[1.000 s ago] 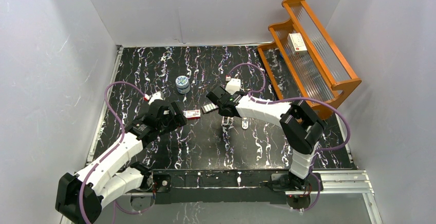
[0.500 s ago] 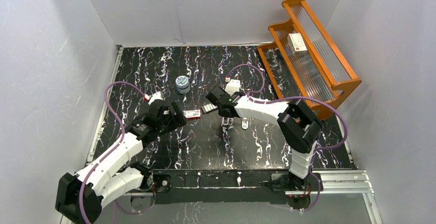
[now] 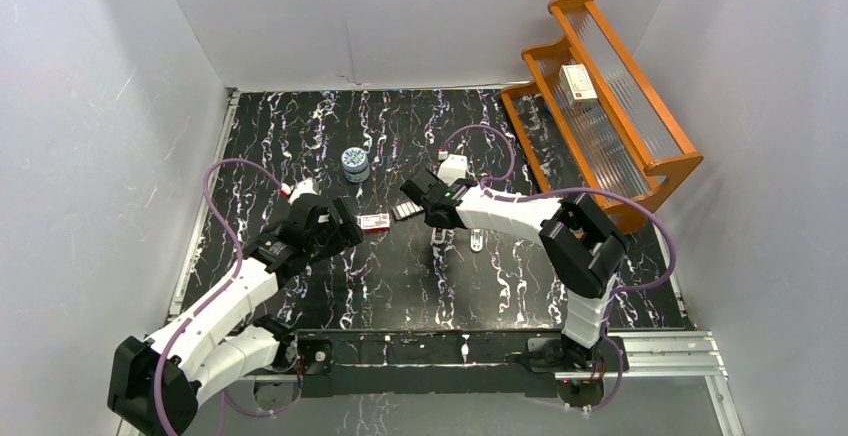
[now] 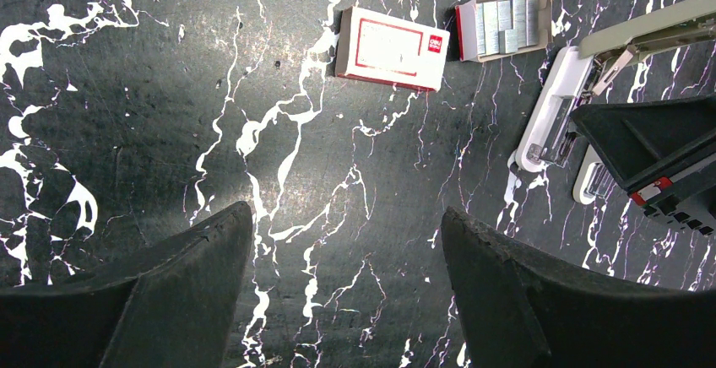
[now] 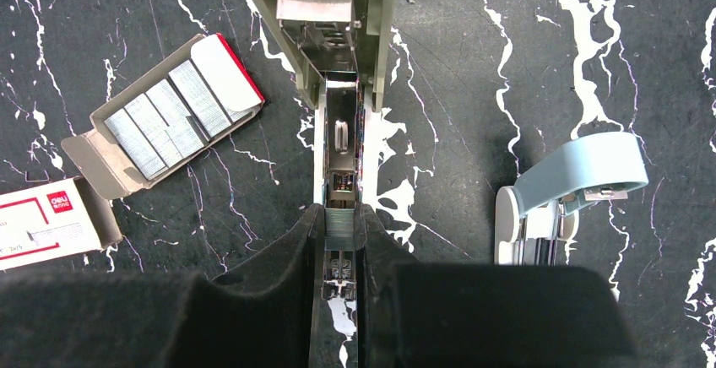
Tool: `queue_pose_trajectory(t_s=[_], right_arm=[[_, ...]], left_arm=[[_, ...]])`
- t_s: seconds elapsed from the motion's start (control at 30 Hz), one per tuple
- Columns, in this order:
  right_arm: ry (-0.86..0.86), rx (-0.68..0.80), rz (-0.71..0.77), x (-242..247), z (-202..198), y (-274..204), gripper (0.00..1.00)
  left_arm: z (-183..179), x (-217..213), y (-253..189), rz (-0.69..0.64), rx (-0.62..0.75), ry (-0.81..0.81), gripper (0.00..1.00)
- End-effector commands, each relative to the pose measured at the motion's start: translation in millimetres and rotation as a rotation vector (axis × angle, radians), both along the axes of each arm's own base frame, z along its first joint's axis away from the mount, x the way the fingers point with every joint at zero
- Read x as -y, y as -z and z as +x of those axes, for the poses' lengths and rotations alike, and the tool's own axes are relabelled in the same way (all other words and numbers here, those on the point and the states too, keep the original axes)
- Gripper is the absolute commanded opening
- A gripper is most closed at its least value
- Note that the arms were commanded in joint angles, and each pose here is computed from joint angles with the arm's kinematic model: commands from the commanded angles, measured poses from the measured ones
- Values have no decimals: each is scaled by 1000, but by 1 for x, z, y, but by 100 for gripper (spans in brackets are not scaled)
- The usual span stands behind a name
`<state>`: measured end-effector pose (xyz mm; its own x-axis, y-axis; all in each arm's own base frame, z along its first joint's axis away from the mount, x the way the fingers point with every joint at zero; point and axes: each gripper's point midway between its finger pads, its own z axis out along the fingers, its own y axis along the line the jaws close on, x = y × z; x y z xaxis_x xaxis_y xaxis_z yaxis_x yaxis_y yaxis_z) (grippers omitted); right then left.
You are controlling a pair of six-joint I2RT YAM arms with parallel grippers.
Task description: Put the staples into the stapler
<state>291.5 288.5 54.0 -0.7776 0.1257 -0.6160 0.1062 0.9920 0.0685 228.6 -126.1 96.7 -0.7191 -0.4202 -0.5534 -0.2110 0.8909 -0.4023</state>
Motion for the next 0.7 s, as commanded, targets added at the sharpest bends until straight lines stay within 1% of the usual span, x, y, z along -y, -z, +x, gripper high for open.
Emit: queue_pose_trajectory(t_s=[0.0, 0.37, 0.67], right_arm=[[13, 19, 19, -4, 6, -5, 24], [11, 18, 28, -6, 6, -6, 29], [9, 34, 43, -7, 7, -15, 30]], left_arm=[[2, -5, -3, 17, 10, -15, 80], [1, -5, -3, 17, 9, -16, 79], [2, -5, -3, 18, 8, -16, 79]])
